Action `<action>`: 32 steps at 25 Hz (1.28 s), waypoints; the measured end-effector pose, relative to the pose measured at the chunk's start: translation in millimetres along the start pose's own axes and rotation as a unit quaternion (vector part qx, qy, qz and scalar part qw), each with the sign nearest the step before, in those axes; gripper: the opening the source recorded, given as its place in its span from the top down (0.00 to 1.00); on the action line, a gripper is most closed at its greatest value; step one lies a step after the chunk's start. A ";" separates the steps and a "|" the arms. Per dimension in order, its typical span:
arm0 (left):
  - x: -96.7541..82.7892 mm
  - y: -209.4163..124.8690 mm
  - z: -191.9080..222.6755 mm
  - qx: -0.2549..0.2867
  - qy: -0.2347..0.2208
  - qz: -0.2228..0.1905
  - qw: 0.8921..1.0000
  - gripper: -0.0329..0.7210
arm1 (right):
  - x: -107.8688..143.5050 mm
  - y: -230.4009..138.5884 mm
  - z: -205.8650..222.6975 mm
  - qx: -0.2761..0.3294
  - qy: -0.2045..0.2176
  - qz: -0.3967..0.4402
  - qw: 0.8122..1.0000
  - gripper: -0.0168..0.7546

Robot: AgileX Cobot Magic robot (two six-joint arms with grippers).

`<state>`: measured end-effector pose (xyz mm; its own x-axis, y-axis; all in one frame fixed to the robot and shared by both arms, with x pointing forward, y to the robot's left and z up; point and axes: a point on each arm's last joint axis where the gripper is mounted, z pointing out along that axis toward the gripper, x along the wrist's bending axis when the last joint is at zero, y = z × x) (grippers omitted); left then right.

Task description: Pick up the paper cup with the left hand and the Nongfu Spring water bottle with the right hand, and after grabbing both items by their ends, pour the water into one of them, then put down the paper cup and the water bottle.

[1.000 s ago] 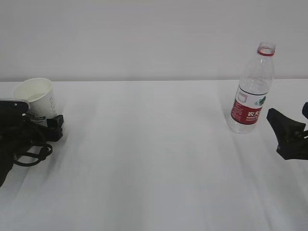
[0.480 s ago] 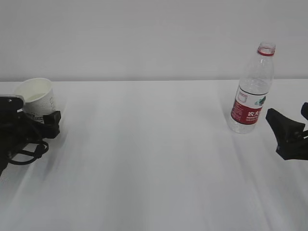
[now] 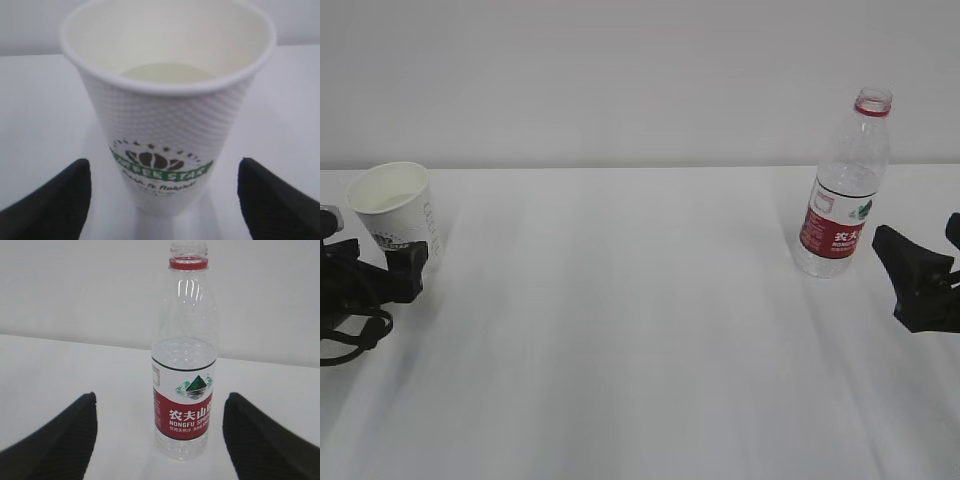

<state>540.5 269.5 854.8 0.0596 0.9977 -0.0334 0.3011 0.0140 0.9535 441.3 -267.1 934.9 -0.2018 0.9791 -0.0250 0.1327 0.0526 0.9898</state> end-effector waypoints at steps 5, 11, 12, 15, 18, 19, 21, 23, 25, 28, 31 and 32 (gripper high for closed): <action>0.6 4.1 -16.8 0.002 0.000 0.000 1.000 0.05 | -0.2 0.0 0.0 0.000 -0.001 -0.006 1.000 0.22; 1.3 7.4 -35.6 0.004 0.000 0.000 1.000 0.06 | -5.3 0.0 -0.1 0.001 -0.029 -0.021 0.999 0.22; 1.4 7.9 -37.9 0.004 0.000 0.000 1.000 0.06 | -6.1 0.0 -0.1 0.001 -0.033 -0.028 0.999 0.22; 1.6 9.3 -42.8 0.003 0.000 0.000 1.000 0.06 | -9.0 -0.1 -0.3 0.003 -0.049 -0.032 0.998 0.22; 1.6 13.3 -47.3 -0.004 0.000 0.000 1.000 0.06 | -10.3 -0.2 -0.4 0.003 -0.056 -0.031 0.998 0.22; 1.5 15.6 -48.9 -0.008 0.000 0.000 1.000 0.07 | -10.5 -0.2 -0.4 0.003 -0.058 -0.030 0.998 0.22; 1.3 22.3 -51.3 -0.021 -0.001 -0.001 1.000 0.07 | -10.7 -0.2 -0.5 0.003 -0.059 -0.031 0.998 0.22; 1.1 29.5 -53.5 -0.035 -0.002 -0.002 0.999 0.07 | -10.9 -0.2 -0.5 0.003 -0.060 -0.030 0.998 0.22; 0.8 37.1 -56.4 -0.051 -0.003 -0.002 0.999 0.08 | -11.0 1.1 -0.9 0.000 -0.061 -0.030 0.998 0.22; 0.4 50.4 -61.7 -0.078 -0.004 -0.004 0.997 0.08 | -11.1 8.9 -1.8 -0.007 -0.061 -0.029 0.998 0.22; 0.1 60.8 -67.1 -0.097 -0.005 -0.005 0.995 0.09 | -11.6 24.5 -0.5 -0.015 -0.060 -0.029 0.998 0.22; 0.1 63.7 -69.1 -0.101 -0.005 -0.005 0.995 0.09 | -11.7 30.2 -1.1 -0.017 -0.060 -0.032 0.998 0.22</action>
<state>493.9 275.0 936.3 0.0677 0.9967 -0.0456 0.1034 0.0384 0.9939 446.6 -277.2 965.3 -0.0914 0.9906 -0.1020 0.0894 0.1102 0.9899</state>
